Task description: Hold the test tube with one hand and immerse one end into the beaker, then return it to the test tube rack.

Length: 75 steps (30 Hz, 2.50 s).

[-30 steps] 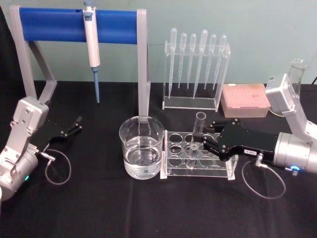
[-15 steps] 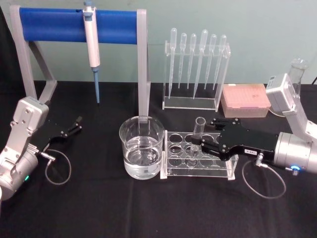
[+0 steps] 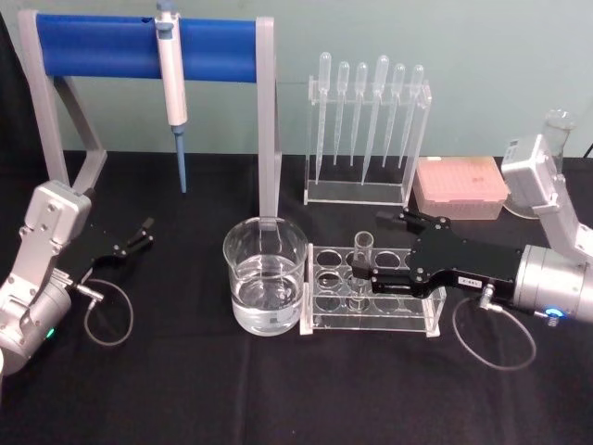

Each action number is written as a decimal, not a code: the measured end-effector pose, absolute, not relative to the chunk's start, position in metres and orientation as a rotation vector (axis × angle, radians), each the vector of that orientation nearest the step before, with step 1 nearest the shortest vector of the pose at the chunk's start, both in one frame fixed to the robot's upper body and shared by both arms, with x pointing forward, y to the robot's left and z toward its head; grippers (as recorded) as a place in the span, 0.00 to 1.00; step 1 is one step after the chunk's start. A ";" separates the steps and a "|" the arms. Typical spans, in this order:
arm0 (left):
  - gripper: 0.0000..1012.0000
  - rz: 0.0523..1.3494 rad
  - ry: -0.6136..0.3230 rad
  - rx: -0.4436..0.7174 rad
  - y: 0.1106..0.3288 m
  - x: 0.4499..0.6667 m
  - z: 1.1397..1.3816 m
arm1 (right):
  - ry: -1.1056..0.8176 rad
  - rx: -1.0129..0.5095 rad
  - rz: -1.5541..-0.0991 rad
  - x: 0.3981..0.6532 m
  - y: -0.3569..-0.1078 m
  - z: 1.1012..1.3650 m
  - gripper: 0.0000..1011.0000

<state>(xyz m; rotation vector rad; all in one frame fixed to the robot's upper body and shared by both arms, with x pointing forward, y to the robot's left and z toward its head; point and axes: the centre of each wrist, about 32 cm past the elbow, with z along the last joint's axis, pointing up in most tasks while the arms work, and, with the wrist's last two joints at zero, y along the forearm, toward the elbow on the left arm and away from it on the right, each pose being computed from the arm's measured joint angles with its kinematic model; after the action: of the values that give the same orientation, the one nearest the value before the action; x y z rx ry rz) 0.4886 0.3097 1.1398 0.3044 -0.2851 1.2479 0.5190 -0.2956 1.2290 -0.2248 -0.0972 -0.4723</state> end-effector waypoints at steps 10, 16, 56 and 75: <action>0.99 1.248 -0.285 0.304 0.310 0.489 1.140 | -0.145 -0.159 -0.474 0.515 -0.298 1.254 0.99; 0.99 1.248 -0.285 0.304 0.310 0.489 1.140 | -0.166 -0.112 -0.513 0.510 -0.300 1.266 0.99; 0.99 1.248 -0.285 0.304 0.310 0.489 1.140 | -0.014 -0.206 -1.356 0.497 -0.307 1.171 0.99; 0.99 1.248 -0.285 0.304 0.310 0.489 1.140 | 0.010 -0.251 -1.351 0.498 -0.306 1.164 0.99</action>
<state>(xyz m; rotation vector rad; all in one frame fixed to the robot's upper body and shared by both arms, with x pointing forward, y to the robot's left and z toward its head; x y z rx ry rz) 0.4886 0.3097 1.1398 0.3044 -0.2851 1.2480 0.4984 -0.3064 1.1645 -0.2514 0.0101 -1.3510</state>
